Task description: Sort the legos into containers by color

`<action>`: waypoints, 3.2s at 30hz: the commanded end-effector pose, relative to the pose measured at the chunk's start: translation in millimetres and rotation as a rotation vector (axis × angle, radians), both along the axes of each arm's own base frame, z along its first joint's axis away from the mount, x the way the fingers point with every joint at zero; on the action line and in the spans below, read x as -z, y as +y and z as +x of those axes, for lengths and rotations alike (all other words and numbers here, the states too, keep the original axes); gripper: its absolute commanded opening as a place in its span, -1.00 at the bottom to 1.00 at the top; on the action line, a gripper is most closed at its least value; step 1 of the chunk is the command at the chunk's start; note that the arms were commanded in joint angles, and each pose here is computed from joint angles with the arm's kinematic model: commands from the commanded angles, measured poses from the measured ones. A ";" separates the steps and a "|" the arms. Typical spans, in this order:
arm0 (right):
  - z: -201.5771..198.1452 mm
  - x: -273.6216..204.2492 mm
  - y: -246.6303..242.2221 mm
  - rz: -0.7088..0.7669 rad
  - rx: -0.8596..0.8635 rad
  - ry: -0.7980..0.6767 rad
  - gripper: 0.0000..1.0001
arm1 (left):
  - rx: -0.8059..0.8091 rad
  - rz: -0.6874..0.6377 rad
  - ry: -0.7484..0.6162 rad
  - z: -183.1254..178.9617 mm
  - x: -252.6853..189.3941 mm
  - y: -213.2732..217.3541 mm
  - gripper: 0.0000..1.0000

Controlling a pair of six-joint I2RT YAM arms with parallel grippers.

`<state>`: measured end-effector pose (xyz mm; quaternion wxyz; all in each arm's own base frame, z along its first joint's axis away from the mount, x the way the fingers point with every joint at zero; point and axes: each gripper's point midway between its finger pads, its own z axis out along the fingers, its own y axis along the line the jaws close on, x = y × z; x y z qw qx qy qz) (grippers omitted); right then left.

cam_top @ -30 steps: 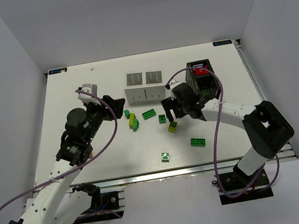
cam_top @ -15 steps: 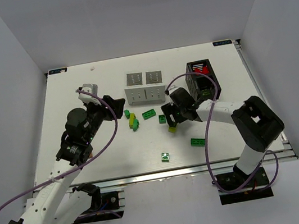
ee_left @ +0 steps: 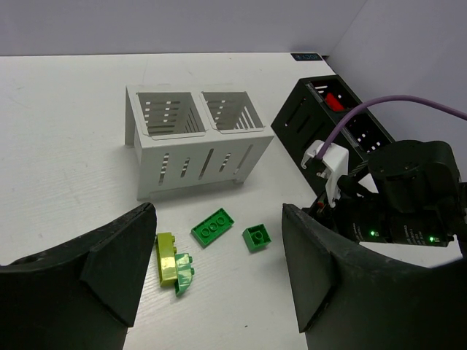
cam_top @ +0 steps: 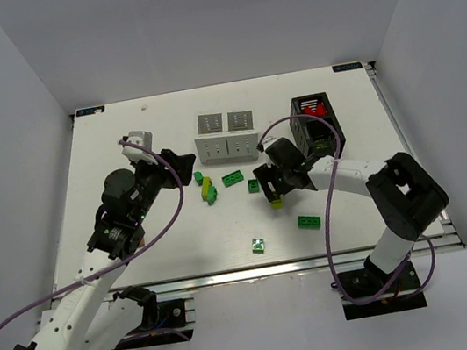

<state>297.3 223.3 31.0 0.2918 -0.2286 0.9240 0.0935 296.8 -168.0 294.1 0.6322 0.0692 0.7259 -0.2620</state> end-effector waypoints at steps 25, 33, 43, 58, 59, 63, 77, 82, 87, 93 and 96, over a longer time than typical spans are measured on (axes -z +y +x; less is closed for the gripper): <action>-9.5 -14.6 11.8 0.011 -0.148 -0.011 -0.29 | 0.005 -0.004 -0.025 -2.8 -4.6 1.3 0.58; -6.1 -70.3 25.0 0.100 -0.286 -0.174 -1.00 | 0.014 -0.003 -0.022 -3.8 -3.4 0.0 0.58; 12.7 -194.3 -28.3 0.229 -0.245 -0.613 -1.00 | 0.028 -0.006 -0.019 -4.6 -3.3 -2.4 0.58; 68.3 -242.7 -140.8 0.076 0.331 -1.040 -1.00 | 0.074 -0.028 -0.010 -3.6 -1.4 -13.2 0.58; 70.6 -239.7 -142.1 0.065 0.340 -1.034 -1.00 | 0.076 -0.032 -0.016 -5.0 -3.9 -12.8 0.58; 78.8 -231.7 -149.5 0.045 0.362 -1.019 -1.00 | 0.080 -0.041 -0.027 -7.1 -7.0 -12.8 0.58; 111.8 -188.7 -122.0 0.075 0.240 -0.826 -1.00 | 0.067 -0.028 -0.015 -4.0 -1.9 -11.4 0.58; 117.6 -170.4 -121.8 0.050 0.232 -0.754 -0.81 | 0.071 -0.028 -0.012 -3.7 -0.9 -12.5 0.58; 119.3 -174.0 -123.2 0.047 0.238 -0.775 -0.81 | 0.074 -0.031 -0.016 -4.5 -2.6 -12.7 0.58; 122.2 -171.5 -127.5 0.025 0.253 -0.779 -0.60 | 0.079 -0.029 -0.013 -4.1 -1.5 -13.8 0.58; 121.3 -169.8 -128.6 0.028 0.254 -0.772 -0.09 | 0.080 -0.028 -0.010 -4.1 -0.7 -14.1 0.59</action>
